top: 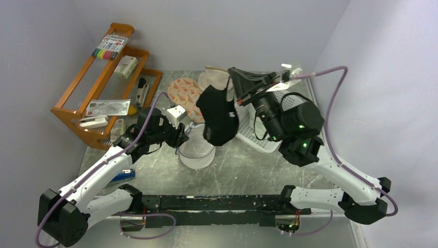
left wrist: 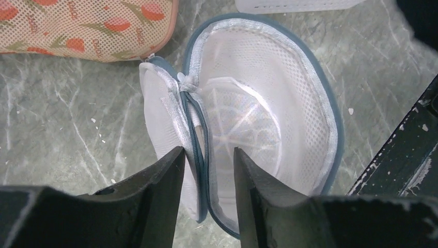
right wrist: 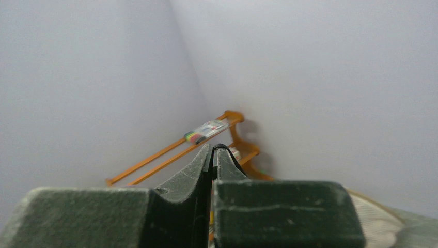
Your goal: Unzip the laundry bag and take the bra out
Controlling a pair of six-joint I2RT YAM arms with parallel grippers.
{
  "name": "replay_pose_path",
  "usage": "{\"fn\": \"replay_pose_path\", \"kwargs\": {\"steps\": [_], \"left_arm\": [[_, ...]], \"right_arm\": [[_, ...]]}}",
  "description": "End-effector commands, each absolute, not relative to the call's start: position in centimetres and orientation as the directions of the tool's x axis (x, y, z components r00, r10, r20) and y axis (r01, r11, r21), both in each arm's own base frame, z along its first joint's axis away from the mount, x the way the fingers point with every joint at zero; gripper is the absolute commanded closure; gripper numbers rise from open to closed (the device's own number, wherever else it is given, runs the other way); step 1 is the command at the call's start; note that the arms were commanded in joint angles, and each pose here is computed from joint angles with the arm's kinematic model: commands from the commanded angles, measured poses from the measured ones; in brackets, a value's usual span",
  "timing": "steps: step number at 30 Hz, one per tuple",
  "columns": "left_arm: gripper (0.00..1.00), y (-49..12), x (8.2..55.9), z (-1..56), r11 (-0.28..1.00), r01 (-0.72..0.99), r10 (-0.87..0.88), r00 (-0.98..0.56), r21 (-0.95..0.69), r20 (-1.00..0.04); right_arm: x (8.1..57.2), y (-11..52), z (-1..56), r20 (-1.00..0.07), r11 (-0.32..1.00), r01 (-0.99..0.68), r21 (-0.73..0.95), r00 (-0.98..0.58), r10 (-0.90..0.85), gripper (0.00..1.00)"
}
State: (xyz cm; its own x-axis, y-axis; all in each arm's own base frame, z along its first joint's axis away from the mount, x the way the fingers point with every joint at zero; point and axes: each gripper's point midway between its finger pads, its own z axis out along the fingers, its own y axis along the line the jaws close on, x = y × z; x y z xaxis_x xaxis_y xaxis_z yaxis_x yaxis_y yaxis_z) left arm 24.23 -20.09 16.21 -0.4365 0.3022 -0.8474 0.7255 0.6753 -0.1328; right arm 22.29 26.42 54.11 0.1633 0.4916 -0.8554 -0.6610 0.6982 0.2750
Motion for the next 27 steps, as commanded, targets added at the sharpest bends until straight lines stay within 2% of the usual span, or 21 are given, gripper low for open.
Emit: {"fn": "replay_pose_path", "kwargs": {"steps": [1, 5, 10, 16, 24, 27], "left_arm": [[0.47, -20.5, 24.2, 18.7, 0.658, 0.744, 0.284, -0.388, -0.116, -0.877], [0.37, -20.5, 23.9, 19.1, 0.648, 0.752, 0.282, -0.379, -0.116, -0.881], [0.32, -20.2, 23.8, 19.9, 0.654, 0.749, 0.270, -0.358, -0.103, -0.894], [0.27, -19.8, 23.9, 20.7, 0.672, 0.736, 0.258, -0.337, -0.083, -0.906], [0.25, -19.5, 24.0, 21.2, 0.684, 0.726, 0.247, -0.322, -0.070, -0.914], [0.25, -19.4, 24.0, 21.3, 0.686, 0.724, 0.246, -0.319, -0.068, -0.915]], "right_arm": [[23.7, 22.2, 53.5, -0.870, 0.828, -0.494, 0.263, 0.249, 0.425, 1.00], [25.3, 20.8, 51.5, -0.904, 0.907, -0.356, 0.223, 0.273, 0.330, 1.00], [28.0, 19.1, 48.8, -0.941, 0.973, -0.175, 0.149, 0.279, 0.194, 1.00], [32.8, 15.6, 44.7, -0.952, 0.970, -0.096, 0.222, 0.193, 0.237, 1.00], [35.4, 12.5, 40.7, -0.959, 0.965, 0.060, 0.254, 0.146, 0.243, 1.00], [35.7, 12.7, 40.3, -0.962, 0.967, 0.049, 0.249, 0.130, 0.241, 1.00]]}}
